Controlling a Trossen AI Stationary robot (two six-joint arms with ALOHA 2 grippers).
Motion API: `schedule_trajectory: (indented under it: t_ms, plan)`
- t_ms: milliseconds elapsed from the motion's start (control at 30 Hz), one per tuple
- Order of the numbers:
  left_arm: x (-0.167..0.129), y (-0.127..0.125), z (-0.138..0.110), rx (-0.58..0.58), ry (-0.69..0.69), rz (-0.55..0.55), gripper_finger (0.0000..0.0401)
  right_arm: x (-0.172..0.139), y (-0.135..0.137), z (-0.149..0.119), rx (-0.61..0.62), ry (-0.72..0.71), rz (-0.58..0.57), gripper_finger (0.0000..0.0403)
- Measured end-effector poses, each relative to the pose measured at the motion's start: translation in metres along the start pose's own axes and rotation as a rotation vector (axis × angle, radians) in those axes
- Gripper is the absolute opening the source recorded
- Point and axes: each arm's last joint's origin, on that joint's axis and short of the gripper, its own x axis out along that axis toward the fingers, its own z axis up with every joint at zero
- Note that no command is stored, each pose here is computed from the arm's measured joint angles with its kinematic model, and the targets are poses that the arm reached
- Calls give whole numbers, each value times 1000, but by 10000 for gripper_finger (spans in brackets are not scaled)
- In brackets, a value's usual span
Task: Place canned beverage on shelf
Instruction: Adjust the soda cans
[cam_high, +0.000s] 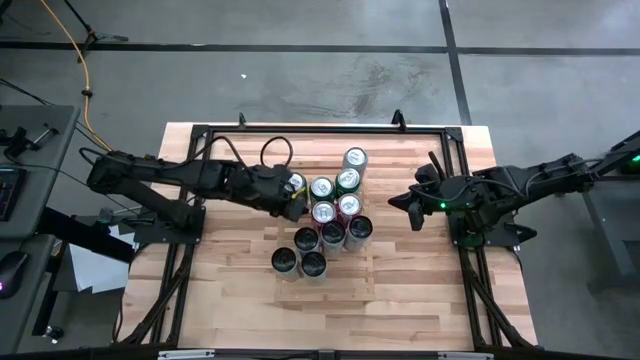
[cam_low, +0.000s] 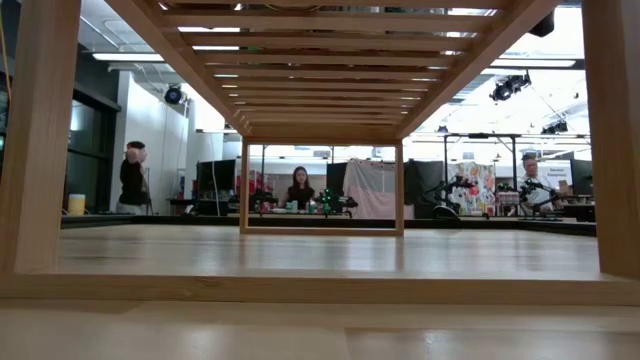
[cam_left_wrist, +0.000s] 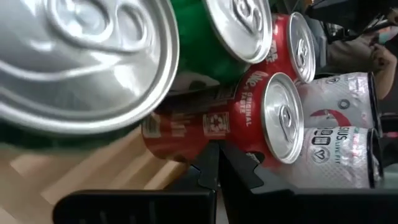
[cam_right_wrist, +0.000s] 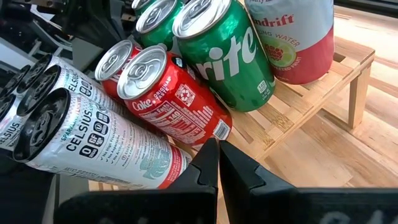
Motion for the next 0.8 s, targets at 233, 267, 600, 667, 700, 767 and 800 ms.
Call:
schedule_trajectory:
  t_ms: [233, 267, 600, 667, 700, 767, 800]
  plan:
    - [-3, -2, -4, -92, 13, -15, 0, 0, 0, 0, -10, 0, 0, 0]
    - [-3, -2, -4, -98, 13, -14, 0, 0, 0, 0, -12, 0, -1, 0]
    - [6, -4, 1, -139, 5, -40, 0, 0, 0, 0, -20, 0, -1, 0]
    - [10, -5, 1, -141, 16, -52, 0, 0, 0, 0, -20, 0, -1, 0]
    - [12, -6, 1, -142, 22, -58, 0, 0, 0, 0, -20, 0, -1, 0]
    - [16, -6, 0, -141, 27, -61, 0, 0, 0, 0, -19, -1, -1, 0]
    - [17, -6, 0, -141, 27, -61, 0, 0, 0, 0, -20, 0, -1, 0]
